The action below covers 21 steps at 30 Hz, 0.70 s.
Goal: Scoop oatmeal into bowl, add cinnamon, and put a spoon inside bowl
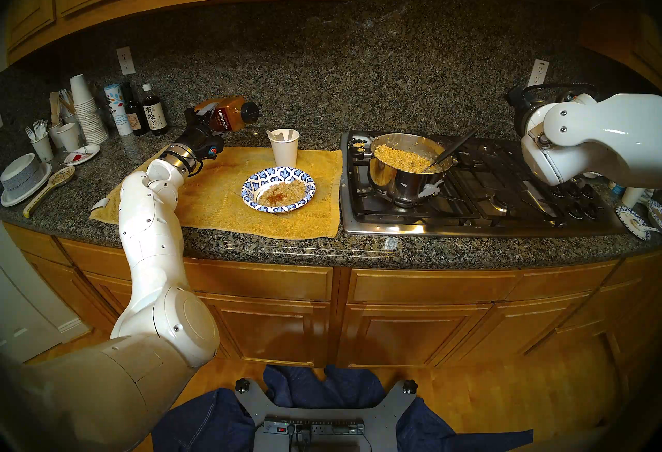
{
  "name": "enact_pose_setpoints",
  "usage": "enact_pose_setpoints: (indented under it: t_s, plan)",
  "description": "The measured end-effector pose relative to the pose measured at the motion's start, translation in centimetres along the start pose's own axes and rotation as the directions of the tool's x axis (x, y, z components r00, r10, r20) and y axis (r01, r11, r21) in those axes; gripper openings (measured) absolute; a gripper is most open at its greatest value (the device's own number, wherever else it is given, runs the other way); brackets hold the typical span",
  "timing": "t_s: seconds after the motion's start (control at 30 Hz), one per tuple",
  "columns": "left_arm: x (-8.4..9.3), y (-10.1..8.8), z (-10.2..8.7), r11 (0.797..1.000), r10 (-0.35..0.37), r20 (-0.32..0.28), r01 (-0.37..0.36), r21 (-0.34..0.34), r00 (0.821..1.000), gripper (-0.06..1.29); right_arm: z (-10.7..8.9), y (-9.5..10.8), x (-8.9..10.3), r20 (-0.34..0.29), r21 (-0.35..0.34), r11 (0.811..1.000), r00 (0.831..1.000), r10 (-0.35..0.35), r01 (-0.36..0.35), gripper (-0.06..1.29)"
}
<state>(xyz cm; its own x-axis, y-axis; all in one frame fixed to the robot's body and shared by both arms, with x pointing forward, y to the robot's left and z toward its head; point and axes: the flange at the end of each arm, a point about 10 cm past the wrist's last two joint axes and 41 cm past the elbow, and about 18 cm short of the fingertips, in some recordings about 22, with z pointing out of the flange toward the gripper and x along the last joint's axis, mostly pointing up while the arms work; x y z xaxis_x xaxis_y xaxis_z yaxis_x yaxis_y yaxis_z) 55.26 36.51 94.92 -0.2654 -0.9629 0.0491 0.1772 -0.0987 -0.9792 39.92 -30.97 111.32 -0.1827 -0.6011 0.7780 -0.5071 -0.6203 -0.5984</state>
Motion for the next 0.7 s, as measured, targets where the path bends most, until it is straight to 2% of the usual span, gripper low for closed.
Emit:
enact_pose_setpoints:
  t_s: [0.37,0.7]
  plan:
    - [-0.66,0.12,-0.1,0.994,0.003,0.041,0.002,-0.111,0.999,0.66,0.04,0.28,-0.23,0.007,-0.013,1.0,1.0,-0.003,0.003,1.24]
    - [-0.71,0.78,-0.15,0.972,-0.002,0.066,0.017,-0.233,0.998,0.66,0.07,0.46,-0.4,0.013,-0.023,1.0,1.0,-0.006,0.006,1.24]
